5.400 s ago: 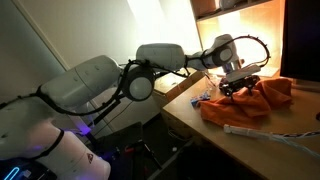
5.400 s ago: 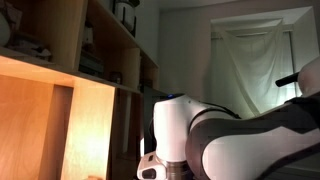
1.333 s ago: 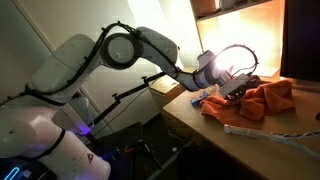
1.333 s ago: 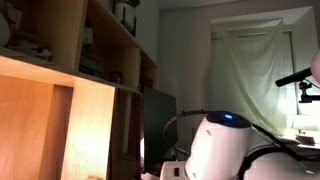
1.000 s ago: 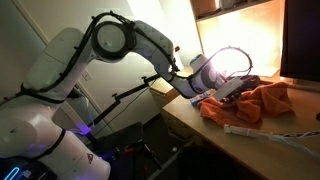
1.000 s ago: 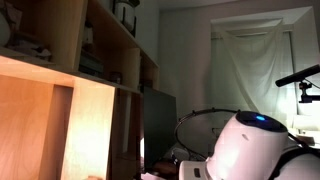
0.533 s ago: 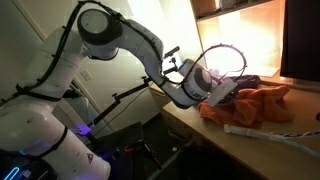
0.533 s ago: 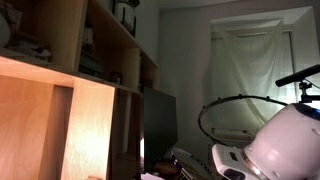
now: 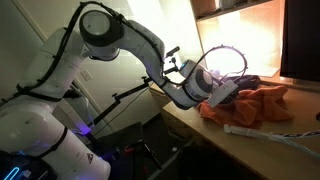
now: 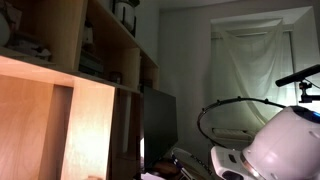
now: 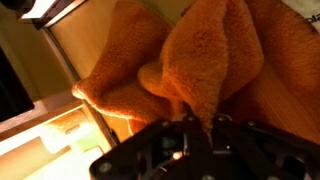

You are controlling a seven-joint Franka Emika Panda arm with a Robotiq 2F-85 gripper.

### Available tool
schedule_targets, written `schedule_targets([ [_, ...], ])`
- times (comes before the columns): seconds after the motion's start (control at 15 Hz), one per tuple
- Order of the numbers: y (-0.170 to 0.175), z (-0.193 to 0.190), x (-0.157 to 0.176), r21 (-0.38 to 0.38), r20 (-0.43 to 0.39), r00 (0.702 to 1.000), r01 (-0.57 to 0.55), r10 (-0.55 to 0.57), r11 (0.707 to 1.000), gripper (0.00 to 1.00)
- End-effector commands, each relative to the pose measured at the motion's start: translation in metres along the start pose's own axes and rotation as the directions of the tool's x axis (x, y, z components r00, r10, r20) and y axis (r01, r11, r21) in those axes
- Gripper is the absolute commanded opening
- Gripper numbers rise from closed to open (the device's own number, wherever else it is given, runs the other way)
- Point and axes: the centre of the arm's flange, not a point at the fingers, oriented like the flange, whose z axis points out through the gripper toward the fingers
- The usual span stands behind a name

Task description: Pick up the towel and wipe the screen of the computer monitor

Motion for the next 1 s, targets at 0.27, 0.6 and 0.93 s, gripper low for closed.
schedule_targets([
  [0.27, 0.000, 0.000, 0.000, 0.000, -0.001, 1.000, -0.001, 0.001, 1.000, 0.09],
  [0.6, 0.014, -0.018, 0.005, -0.077, -0.127, 0.992, -0.020, 0.010, 0.997, 0.02],
  [0.93, 0.049, -0.038, 0.017, -0.162, -0.192, 0.980, -0.078, 0.046, 0.984, 0.02],
])
